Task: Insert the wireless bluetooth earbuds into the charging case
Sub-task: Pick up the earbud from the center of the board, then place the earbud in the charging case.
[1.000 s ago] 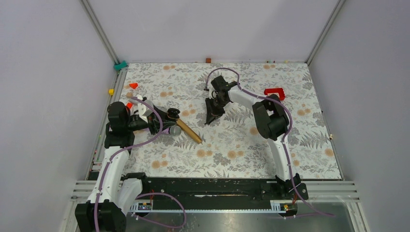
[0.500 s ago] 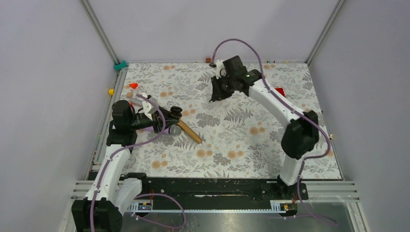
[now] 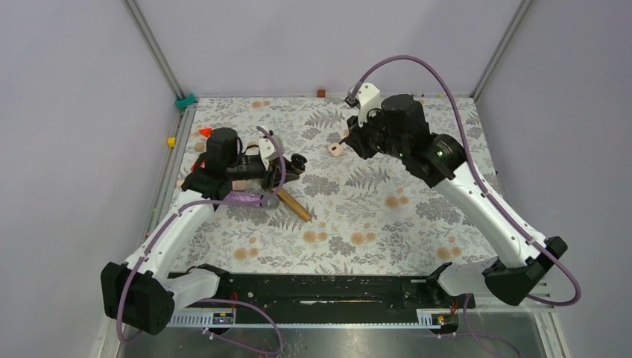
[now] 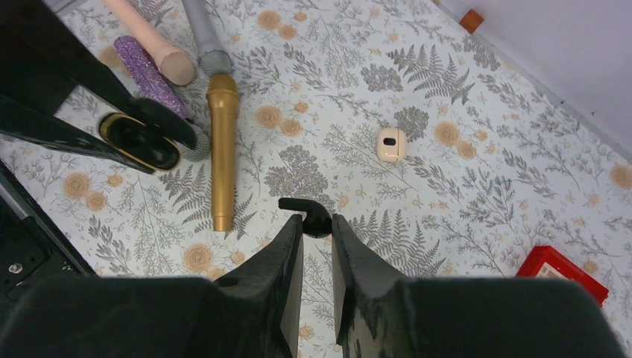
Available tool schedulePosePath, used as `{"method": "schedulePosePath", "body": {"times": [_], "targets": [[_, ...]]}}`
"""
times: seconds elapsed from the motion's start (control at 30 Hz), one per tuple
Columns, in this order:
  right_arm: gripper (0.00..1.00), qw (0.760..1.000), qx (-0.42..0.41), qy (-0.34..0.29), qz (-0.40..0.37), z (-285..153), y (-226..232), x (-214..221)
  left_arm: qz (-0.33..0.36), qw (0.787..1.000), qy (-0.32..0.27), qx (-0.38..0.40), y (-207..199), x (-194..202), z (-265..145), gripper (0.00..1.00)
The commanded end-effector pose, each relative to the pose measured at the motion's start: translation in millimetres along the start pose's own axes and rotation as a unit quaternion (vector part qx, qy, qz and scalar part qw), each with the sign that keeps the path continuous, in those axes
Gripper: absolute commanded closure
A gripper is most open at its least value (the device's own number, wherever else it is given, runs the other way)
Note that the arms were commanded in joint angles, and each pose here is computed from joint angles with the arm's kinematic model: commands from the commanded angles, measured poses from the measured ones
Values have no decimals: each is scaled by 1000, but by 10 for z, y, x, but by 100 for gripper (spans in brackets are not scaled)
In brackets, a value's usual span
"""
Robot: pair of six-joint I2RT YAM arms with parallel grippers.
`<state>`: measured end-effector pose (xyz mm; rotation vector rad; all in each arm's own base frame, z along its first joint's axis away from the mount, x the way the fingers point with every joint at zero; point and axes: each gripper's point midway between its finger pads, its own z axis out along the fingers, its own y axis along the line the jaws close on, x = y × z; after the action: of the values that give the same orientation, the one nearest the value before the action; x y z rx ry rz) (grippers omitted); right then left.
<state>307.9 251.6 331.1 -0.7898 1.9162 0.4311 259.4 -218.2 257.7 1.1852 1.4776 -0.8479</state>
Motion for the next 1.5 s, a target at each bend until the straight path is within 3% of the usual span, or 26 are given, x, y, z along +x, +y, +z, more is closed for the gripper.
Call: {"method": "schedulePosePath", "body": {"times": [0.0, 0.2, 0.43, 0.97, 1.47], "targets": [[82, 998, 27, -44, -24, -158, 32, -134, -4, 1000, -21, 0, -30, -148, 156, 100], [82, 999, -1, -41, -2, -118, 222, -30, -45, 996, -71, 15, -138, -206, 238, 100], [82, 999, -48, -15, 3, 32, 562, 37, -66, 994, -87, 23, -207, -169, 243, 100], [82, 995, -99, 15, 3, 145, 916, 111, -68, 993, -82, 47, -305, 32, 315, 100], [82, 995, -96, 31, 8, 299, 983, 221, -77, 993, -70, 55, -365, 99, 443, 100]]}}
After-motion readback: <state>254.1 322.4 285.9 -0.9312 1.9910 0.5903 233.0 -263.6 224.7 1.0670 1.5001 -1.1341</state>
